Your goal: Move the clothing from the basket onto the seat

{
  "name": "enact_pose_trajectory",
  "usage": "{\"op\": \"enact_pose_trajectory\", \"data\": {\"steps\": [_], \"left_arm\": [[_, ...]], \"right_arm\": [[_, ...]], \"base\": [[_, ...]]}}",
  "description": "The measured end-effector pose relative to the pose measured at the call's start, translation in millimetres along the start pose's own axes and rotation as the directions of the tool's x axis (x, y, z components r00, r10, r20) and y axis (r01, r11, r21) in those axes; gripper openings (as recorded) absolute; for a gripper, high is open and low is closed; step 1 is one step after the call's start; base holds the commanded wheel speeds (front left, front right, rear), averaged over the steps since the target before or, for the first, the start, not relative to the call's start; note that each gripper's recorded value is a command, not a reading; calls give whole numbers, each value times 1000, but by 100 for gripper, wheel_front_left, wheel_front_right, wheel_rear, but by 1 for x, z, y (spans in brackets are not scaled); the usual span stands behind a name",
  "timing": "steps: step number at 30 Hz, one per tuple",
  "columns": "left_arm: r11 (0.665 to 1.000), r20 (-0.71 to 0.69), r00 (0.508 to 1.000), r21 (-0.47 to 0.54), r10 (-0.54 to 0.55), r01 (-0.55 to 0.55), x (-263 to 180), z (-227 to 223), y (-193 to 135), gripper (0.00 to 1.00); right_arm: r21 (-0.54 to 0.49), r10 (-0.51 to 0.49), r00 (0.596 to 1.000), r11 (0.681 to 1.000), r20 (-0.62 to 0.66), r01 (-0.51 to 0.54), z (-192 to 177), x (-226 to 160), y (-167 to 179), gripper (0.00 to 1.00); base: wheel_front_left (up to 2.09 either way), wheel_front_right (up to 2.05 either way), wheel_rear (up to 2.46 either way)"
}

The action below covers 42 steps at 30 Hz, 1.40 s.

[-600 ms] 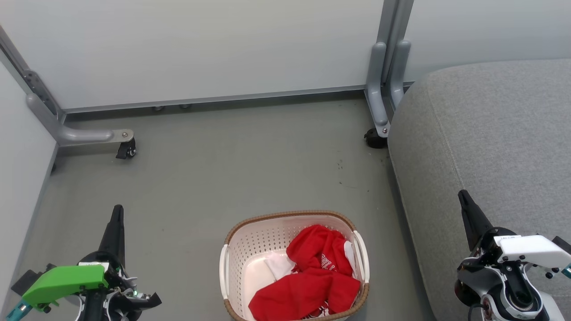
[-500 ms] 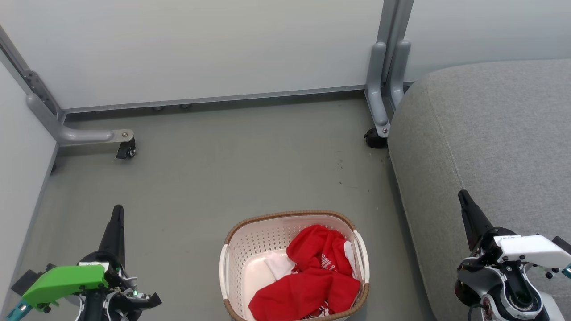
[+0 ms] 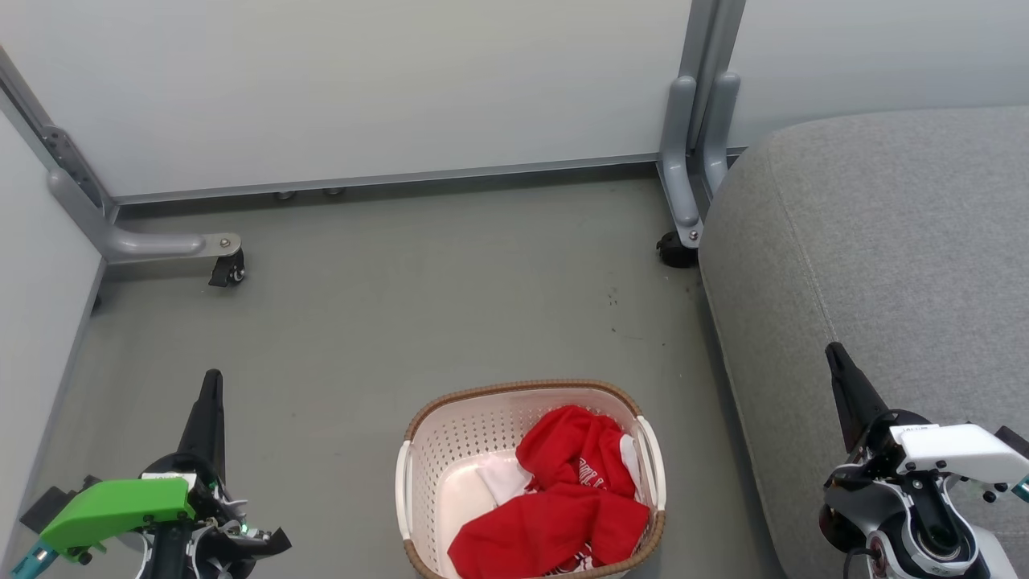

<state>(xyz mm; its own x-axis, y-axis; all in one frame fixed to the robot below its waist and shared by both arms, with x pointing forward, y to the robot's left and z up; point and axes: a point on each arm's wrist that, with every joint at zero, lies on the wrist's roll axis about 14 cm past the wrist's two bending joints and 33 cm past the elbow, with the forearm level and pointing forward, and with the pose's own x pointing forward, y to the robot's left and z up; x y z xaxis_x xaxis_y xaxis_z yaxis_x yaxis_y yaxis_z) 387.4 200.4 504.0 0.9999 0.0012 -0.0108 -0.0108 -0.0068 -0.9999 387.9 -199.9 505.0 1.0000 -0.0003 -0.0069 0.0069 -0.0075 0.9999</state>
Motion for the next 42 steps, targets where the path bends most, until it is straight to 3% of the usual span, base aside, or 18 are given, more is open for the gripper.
{"op": "enact_pose_trajectory", "data": {"steps": [30, 31, 32, 33, 42], "left_arm": [[1000, 0, 1000, 0, 0, 0, 0, 0, 0, 0], [1000, 1, 1000, -4, 22, -22, -2, 0, 7, 100], [1000, 1, 1000, -4, 22, -22, -2, 0, 7, 100], [996, -1, 996, -3, 85, -85, -11, -5, 28, 100], [992, 10, 995, 88, 95, -96, -11, -6, 30, 100]], "right_arm": [[0, 0, 1000, 1000, 0, 0, 0, 0, 0, 0], [6, -19, 1000, 1000, 1, 19, -1, -2, -6, 100], [6, -19, 1000, 1000, 1, 19, -1, -2, -6, 100], [14, -77, 997, 997, 11, 77, -1, -12, -26, 100], [-57, -73, 997, 996, 32, 74, 1, -11, -24, 100]], "base": [[0, 0, 0], [0, 0, 0], [0, 0, 0], [0, 0, 0], [0, 0, 0]]}}
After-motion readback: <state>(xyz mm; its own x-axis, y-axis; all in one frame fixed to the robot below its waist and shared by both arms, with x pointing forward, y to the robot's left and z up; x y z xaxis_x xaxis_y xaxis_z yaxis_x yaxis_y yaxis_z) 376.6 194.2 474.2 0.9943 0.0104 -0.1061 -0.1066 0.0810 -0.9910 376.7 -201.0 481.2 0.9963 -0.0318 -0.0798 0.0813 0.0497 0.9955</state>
